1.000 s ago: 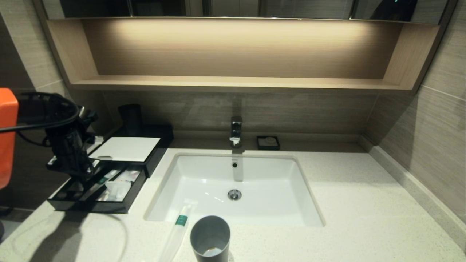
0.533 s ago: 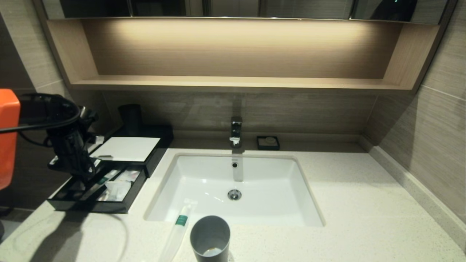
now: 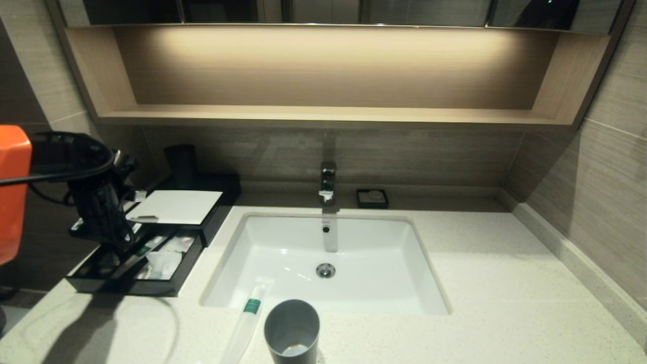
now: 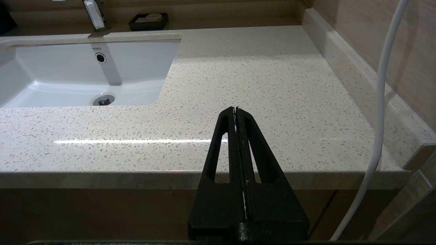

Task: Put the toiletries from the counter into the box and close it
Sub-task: Place the bathroom toiletry into the drawer

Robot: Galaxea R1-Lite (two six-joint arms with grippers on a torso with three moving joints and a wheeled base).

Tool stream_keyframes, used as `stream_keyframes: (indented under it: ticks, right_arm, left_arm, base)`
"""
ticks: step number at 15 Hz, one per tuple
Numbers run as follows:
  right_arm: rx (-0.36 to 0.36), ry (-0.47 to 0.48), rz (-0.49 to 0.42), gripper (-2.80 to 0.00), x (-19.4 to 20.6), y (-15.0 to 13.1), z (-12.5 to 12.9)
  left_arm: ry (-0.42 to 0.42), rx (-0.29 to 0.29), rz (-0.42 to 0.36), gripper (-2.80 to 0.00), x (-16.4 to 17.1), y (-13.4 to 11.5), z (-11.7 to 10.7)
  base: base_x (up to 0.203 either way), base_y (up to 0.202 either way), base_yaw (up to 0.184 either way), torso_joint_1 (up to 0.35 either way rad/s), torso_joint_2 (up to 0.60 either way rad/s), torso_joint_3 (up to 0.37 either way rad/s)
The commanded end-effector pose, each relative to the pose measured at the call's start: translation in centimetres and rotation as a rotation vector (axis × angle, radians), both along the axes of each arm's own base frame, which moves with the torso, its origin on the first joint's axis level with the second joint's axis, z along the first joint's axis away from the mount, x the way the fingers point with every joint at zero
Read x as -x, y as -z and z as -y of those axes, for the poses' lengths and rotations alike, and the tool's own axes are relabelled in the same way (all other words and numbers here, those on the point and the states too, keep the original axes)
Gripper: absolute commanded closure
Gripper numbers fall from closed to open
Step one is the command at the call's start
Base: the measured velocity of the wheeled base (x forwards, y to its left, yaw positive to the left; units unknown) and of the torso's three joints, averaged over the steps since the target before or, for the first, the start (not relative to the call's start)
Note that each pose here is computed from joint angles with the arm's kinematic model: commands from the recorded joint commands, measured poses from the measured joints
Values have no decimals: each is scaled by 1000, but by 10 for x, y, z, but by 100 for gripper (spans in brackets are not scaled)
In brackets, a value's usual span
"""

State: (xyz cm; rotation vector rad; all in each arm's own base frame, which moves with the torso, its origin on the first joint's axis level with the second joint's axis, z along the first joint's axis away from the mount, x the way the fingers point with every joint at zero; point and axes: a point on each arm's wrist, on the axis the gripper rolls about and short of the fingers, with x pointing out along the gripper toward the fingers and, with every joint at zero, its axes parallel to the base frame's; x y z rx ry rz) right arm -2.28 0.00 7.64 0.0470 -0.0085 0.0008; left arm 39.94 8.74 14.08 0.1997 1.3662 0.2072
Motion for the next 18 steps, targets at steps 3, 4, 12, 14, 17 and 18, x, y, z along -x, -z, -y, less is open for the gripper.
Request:
stream_keyframes:
  ticks: [3, 4, 12, 14, 17, 18]
  right_arm:
    - [-1, 0, 2, 0, 0, 0, 0]
    - [-1, 1, 1, 0, 0, -1, 0]
    - [-1, -1, 0, 0, 0, 0, 0]
    - [-1, -1, -1, 0, 0, 0, 0]
    - [-1, -1, 0, 0, 0, 0, 0]
    - [-1, 1, -1, 0, 0, 0, 0]
  left_arm:
    - [5, 4, 0, -280, 1, -2, 2]
    - [12, 3, 4, -280, 1, -4, 5]
    - [30, -7, 102, -280, 11, -40, 22]
    - [33, -8, 137, -280, 17, -52, 29]
    - [31, 21, 218, -280, 29, -78, 44]
    - [44, 72, 246, 0, 33, -86, 49]
  base:
    - [0, 0, 0, 0, 0, 0]
    - [0, 0, 0, 0, 0, 0]
    - [0, 0, 0, 0, 0, 0]
    - [0, 0, 0, 0, 0, 0]
    - [0, 0, 0, 0, 0, 0]
    - [0, 0, 0, 0, 0, 0]
